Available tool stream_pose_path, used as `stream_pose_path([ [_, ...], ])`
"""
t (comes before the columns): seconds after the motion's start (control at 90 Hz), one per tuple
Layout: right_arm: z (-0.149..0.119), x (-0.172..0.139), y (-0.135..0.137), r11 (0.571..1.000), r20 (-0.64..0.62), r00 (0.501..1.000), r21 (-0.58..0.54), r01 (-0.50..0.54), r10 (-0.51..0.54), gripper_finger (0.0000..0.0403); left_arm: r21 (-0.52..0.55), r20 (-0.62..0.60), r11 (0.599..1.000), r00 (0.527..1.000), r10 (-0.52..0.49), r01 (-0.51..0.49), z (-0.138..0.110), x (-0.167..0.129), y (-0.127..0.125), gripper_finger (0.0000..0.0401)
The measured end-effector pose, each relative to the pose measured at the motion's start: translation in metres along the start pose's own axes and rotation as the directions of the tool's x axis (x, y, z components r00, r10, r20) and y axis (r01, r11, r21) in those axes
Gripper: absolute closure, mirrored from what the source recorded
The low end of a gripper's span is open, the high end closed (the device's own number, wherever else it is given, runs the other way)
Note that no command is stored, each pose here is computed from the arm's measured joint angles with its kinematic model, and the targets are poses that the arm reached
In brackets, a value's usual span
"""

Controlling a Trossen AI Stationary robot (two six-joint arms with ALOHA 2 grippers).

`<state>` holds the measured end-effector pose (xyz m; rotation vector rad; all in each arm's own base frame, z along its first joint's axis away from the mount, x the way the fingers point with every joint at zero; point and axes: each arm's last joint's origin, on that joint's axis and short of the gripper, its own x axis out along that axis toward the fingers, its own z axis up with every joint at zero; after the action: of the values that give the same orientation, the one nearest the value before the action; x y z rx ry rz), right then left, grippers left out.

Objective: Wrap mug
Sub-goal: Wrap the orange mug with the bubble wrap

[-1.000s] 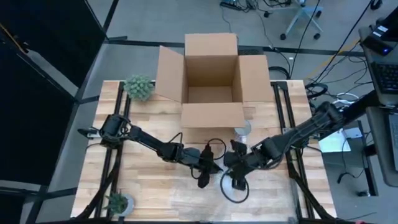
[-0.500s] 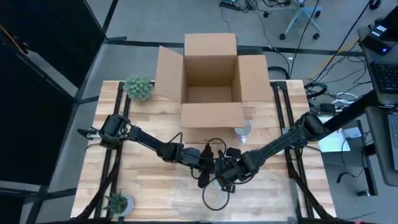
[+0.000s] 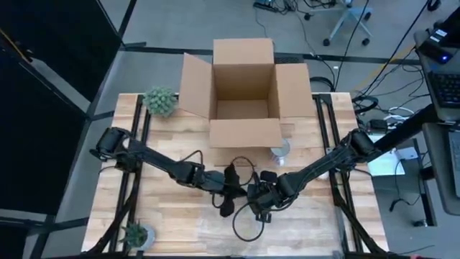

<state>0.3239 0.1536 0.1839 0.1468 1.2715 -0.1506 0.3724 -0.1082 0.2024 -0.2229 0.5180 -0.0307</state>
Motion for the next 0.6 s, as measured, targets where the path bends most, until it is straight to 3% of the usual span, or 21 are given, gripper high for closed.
stream_pose_path([
  [0.056,0.0,0.0,0.0,1.0,0.001,1.0,0.0,0.0,0.0,0.0245,0.018,0.002,0.998,0.998,0.057,-0.057,-0.004,0.004,0.004,0.0401],
  [0.144,0.0,0.0,0.0,1.0,0.002,1.0,-0.001,0.0,0.0,0.0245,0.002,0.036,0.998,0.997,0.065,-0.065,-0.007,0.017,0.009,0.0401],
  [0.333,-0.001,0.0,0.002,1.0,0.008,1.0,-0.014,0.004,-0.004,0.0245,-0.035,0.134,0.996,0.988,-0.081,0.087,-0.014,0.04,0.006,0.0401],
  [0.6,-0.002,0.0,0.002,1.0,0.001,1.0,-0.017,0.002,-0.002,0.0245,-0.031,0.125,0.994,0.987,-0.096,0.101,-0.025,0.061,0.002,0.0401],
])
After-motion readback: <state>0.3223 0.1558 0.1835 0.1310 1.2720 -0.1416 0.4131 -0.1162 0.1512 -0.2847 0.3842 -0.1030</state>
